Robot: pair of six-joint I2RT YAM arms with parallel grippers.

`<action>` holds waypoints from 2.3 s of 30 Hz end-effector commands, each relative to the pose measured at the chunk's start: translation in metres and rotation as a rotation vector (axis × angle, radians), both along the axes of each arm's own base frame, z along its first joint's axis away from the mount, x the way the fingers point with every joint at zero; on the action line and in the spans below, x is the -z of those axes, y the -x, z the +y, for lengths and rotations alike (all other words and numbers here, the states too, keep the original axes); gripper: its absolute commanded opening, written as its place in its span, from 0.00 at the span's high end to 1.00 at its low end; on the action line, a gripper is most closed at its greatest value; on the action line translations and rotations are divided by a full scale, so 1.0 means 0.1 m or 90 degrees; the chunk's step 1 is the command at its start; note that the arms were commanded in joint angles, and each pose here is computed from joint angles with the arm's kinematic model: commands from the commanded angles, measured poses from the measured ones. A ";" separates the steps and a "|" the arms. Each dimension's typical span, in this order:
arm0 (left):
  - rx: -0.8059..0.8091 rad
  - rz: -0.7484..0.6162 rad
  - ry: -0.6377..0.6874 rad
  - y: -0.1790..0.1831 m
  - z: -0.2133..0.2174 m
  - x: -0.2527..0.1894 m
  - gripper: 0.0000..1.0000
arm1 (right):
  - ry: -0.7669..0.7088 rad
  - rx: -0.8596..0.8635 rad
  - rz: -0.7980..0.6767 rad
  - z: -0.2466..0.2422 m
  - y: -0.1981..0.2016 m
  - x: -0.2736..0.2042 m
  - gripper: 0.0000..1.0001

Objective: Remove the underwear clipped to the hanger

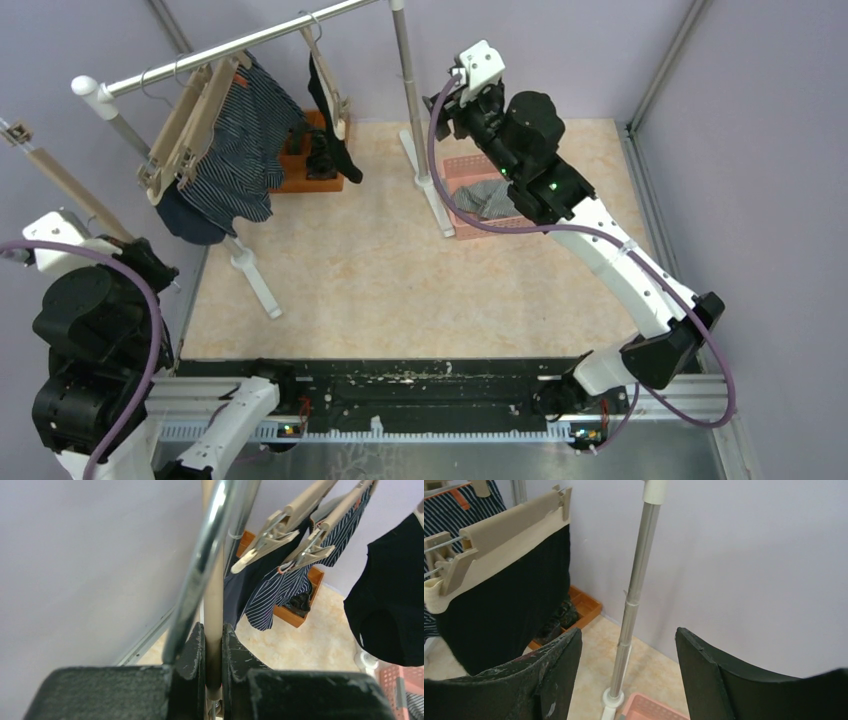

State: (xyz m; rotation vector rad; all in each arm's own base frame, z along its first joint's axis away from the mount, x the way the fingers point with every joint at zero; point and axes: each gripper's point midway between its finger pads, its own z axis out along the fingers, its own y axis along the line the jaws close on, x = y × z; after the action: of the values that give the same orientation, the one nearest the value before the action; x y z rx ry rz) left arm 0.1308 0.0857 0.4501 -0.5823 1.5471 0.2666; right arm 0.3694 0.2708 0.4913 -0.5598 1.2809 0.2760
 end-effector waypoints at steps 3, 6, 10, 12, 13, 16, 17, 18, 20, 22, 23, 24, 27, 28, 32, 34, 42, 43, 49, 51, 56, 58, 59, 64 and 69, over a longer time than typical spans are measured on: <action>-0.080 -0.033 0.061 0.21 0.16 0.11 1.00 | -0.039 -0.073 -0.070 0.06 0.20 -0.39 0.31; -0.099 -0.004 0.058 0.19 0.18 0.23 1.00 | -0.042 -0.075 -0.071 0.07 0.21 -0.42 0.31; -0.099 0.011 0.071 0.14 0.16 0.40 1.00 | -0.040 -0.075 -0.066 0.02 0.26 -0.39 0.31; -0.085 0.011 0.100 0.09 0.10 0.52 1.00 | -0.036 -0.069 -0.066 -0.02 0.28 -0.38 0.31; -0.072 0.015 0.115 0.08 0.06 0.59 1.00 | -0.033 -0.065 -0.067 -0.03 0.29 -0.37 0.31; -0.021 0.039 0.165 -0.03 -0.14 0.82 1.00 | -0.027 -0.054 -0.073 -0.08 0.29 -0.37 0.31; -0.008 0.052 0.179 -0.08 -0.20 0.89 1.00 | -0.025 -0.053 -0.073 -0.08 0.29 -0.36 0.31; 0.005 0.066 0.185 -0.13 -0.26 0.95 1.00 | -0.025 -0.054 -0.073 -0.09 0.29 -0.36 0.31; 0.033 0.078 0.199 -0.20 -0.38 1.01 1.00 | -0.025 -0.052 -0.074 -0.11 0.27 -0.36 0.31; 0.051 0.077 0.201 -0.26 -0.43 1.02 1.00 | -0.026 -0.054 -0.074 -0.12 0.28 -0.36 0.31; 0.060 0.074 0.200 -0.28 -0.46 1.02 1.00 | -0.025 -0.054 -0.073 -0.12 0.28 -0.35 0.31; 0.074 0.068 0.195 -0.32 -0.49 1.01 1.00 | -0.024 -0.054 -0.070 -0.12 0.28 -0.32 0.31; 0.125 0.054 0.173 -0.47 -0.61 0.96 1.00 | -0.021 -0.053 -0.061 -0.12 0.27 -0.26 0.31; 0.141 0.051 0.166 -0.52 -0.66 0.94 1.00 | -0.022 -0.052 -0.058 -0.12 0.26 -0.24 0.31; 0.238 0.021 0.113 -0.73 -0.89 0.80 1.00 | -0.027 -0.057 -0.055 -0.10 0.26 -0.20 0.30; 0.289 0.000 0.088 -0.83 -1.02 0.71 1.00 | -0.029 -0.066 -0.054 -0.07 0.27 -0.19 0.30; 0.403 0.006 0.056 -1.15 -1.42 0.66 1.00 | -0.045 -0.093 -0.047 -0.05 0.29 -0.18 0.30; 0.403 0.005 0.056 -1.19 -1.43 0.65 1.00 | -0.044 -0.090 -0.045 -0.06 0.29 -0.18 0.30; 0.407 -0.001 0.055 -1.44 -1.53 0.50 1.00 | -0.037 -0.059 -0.045 -0.18 0.31 -0.16 0.30; 0.395 -0.007 0.067 -1.46 -1.51 0.48 1.00 | -0.032 -0.050 -0.043 -0.21 0.30 -0.12 0.30; 0.345 -0.061 0.090 -1.27 -1.32 0.46 1.00 | -0.026 -0.042 -0.034 -0.22 0.27 -0.03 0.29; 0.335 -0.055 0.098 -1.19 -1.27 0.50 1.00 | -0.028 -0.046 -0.034 -0.20 0.27 -0.03 0.29; 0.330 -0.040 0.100 -1.15 -1.25 0.55 1.00 | -0.026 -0.048 -0.033 -0.19 0.26 -0.03 0.29; 0.289 -0.015 0.112 -0.98 -1.10 0.62 1.00 | -0.030 -0.058 -0.032 -0.14 0.25 -0.04 0.29; 0.234 0.018 0.136 -0.92 -0.97 0.66 1.00 | -0.038 -0.069 -0.028 -0.09 0.24 -0.02 0.29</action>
State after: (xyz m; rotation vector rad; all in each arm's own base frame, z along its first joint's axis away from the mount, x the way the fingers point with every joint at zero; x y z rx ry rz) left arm 0.2298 -0.0238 0.3815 -0.3520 1.6696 -0.2106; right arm 0.3499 0.2623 0.4671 -0.6197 1.2718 0.3557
